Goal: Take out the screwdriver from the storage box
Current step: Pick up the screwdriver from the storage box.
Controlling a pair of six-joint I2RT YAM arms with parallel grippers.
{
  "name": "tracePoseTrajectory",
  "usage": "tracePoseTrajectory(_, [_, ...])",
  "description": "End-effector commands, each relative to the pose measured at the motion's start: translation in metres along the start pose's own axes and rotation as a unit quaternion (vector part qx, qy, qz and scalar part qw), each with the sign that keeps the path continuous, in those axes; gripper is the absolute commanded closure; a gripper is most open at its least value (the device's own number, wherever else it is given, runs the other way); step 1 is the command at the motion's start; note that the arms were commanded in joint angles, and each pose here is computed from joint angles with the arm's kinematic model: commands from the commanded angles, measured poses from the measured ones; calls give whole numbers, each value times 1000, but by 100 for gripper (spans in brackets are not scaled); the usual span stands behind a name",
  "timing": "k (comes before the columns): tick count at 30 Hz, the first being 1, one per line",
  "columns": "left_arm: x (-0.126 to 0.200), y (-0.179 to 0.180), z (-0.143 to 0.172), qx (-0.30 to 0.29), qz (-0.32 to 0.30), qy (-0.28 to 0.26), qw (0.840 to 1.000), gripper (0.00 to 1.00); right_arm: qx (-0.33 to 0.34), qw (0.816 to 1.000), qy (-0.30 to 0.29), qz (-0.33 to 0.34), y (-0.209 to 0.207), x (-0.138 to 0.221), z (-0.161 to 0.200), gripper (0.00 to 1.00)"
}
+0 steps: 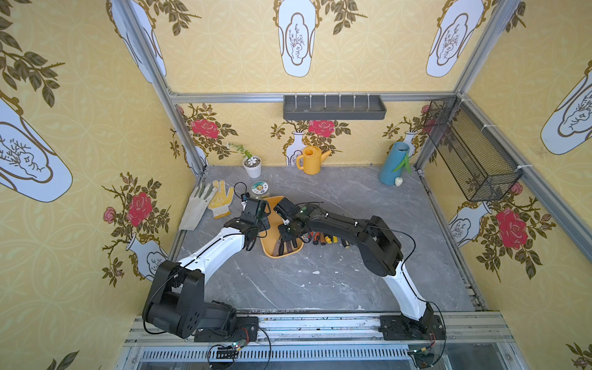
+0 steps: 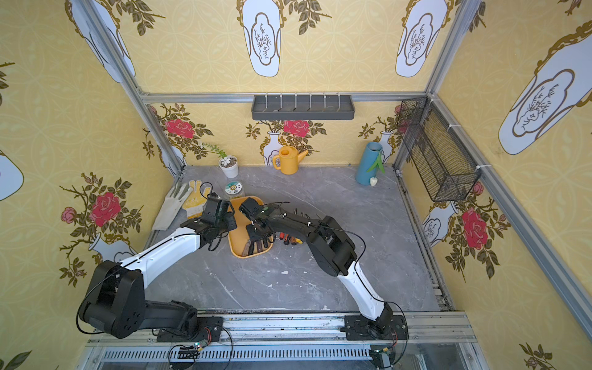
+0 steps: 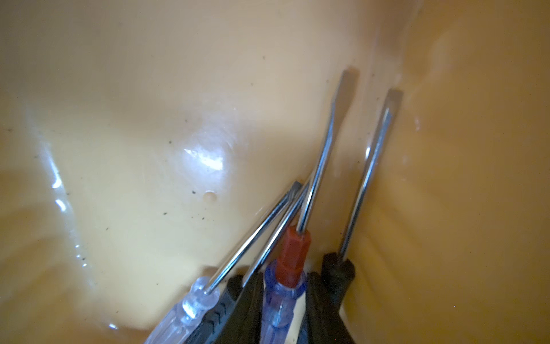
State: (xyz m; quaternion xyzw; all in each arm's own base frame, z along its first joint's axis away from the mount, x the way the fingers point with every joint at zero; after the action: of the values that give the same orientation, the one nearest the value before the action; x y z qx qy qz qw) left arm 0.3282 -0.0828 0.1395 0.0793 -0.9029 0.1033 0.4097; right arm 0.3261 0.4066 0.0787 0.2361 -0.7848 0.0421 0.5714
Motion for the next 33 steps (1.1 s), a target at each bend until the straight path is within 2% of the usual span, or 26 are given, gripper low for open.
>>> tracePoseTrajectory(1, [0, -5, -7, 7, 13, -16, 1000, 100, 5, 999, 33, 5, -2, -7, 13, 68])
tracePoseTrajectory(3, [0, -5, -7, 8, 13, -17, 1000, 100, 1, 999, 42, 10, -4, -10, 15, 69])
tracePoseTrajectory(8, [1, -4, -7, 7, 12, -18, 1000, 100, -22, 997, 70, 20, -15, -17, 22, 79])
tracePoseTrajectory(11, [0, -4, -7, 7, 11, -17, 1000, 100, -22, 998, 61, 18, -15, -14, 21, 81])
tracePoseTrajectory(19, [-1, -4, -7, 8, 8, -19, 1000, 100, -18, 1000, 3, -14, -6, 10, 7, 100])
tracePoseTrajectory(33, [-4, -4, -7, 6, 5, -14, 1000, 100, 5, 994, -92, -64, 5, 68, -17, 100])
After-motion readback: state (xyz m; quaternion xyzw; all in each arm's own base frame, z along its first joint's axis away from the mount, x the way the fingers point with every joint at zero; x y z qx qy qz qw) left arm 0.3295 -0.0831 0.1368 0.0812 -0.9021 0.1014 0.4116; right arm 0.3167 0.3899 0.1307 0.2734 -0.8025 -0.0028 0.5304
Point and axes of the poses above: each gripper's point midway between its finger pads, its own x axis back along the fingers, its own y axis along the line the jaws close on, z = x × y, the point moved 4 cm from there along x, back along the fingers, and after that the axes turned 2 degrees about -x, right-handed, at the moved point
